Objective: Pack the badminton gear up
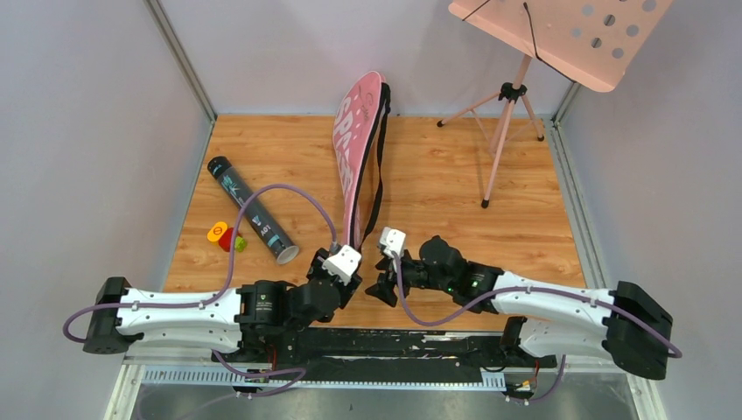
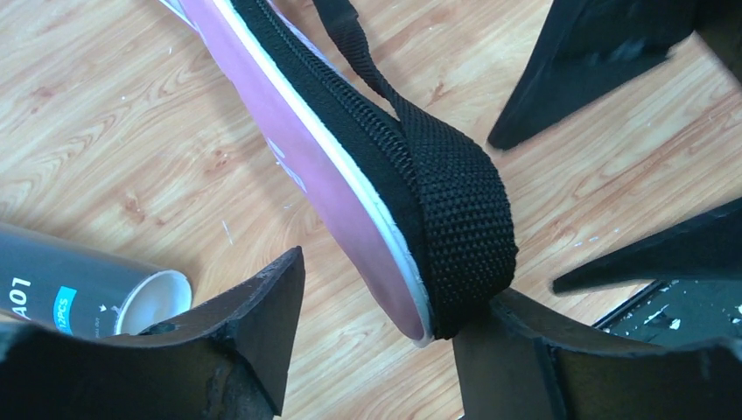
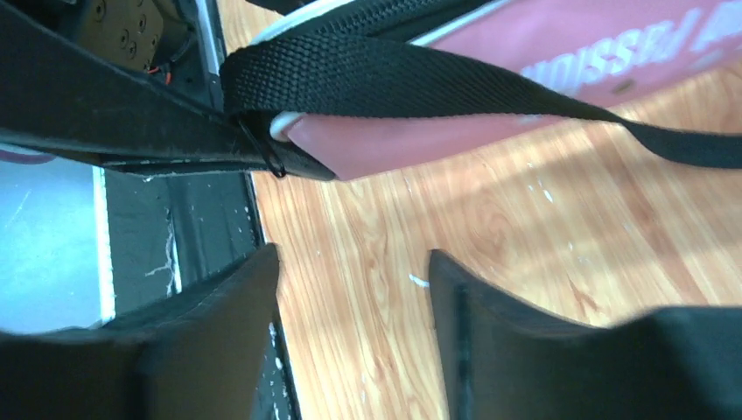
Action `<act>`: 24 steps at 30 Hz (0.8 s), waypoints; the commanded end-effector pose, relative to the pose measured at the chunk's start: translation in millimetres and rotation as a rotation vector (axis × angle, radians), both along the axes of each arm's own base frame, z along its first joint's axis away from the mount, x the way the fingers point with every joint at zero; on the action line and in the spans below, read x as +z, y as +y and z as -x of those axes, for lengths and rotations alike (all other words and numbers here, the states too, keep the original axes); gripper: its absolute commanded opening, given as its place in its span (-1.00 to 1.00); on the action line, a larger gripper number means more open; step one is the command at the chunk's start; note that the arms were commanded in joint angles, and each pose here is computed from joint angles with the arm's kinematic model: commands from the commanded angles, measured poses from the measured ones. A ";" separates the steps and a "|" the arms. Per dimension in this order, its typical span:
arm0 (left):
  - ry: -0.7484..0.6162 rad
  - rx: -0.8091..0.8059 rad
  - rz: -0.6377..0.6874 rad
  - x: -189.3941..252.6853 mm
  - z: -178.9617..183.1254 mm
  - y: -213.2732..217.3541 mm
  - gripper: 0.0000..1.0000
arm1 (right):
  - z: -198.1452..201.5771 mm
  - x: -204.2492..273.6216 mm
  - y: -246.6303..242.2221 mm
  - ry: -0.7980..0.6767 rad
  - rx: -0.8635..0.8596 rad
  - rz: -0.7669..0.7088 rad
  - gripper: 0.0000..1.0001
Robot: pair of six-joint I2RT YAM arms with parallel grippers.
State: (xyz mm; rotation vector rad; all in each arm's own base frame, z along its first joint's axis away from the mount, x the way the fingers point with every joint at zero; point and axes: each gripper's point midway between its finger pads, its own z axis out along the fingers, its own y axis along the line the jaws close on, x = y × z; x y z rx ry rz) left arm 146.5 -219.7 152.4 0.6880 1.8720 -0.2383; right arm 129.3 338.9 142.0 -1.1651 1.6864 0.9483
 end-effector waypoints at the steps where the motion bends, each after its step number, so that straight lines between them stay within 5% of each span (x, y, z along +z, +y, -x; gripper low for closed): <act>1: -0.046 0.134 0.116 31.4 -17.8 0.0 0.38 | -1.9 16.5 -25.7 0.055 -0.127 -0.020 0.60; 2: -0.040 0.136 0.113 31.0 -17.6 -1.1 0.44 | 1.0 19.3 -30.4 0.056 -0.126 -0.021 0.92; 3: -0.033 0.132 0.097 28.6 -16.6 -0.4 0.48 | 4.2 19.7 -37.1 0.062 -0.128 -0.004 0.99; 8: 0.020 0.102 0.086 30.8 -10.1 -8.9 0.97 | 4.7 45.9 -53.2 0.082 -0.192 -0.031 1.00; 18: 0.087 0.069 0.110 33.7 0.2 -10.5 1.00 | -30.0 89.0 -78.6 0.114 -0.508 -0.178 1.00; 24: 0.045 0.157 0.256 67.9 -8.5 5.0 1.00 | -54.2 100.3 -101.7 0.225 -0.797 -0.213 1.00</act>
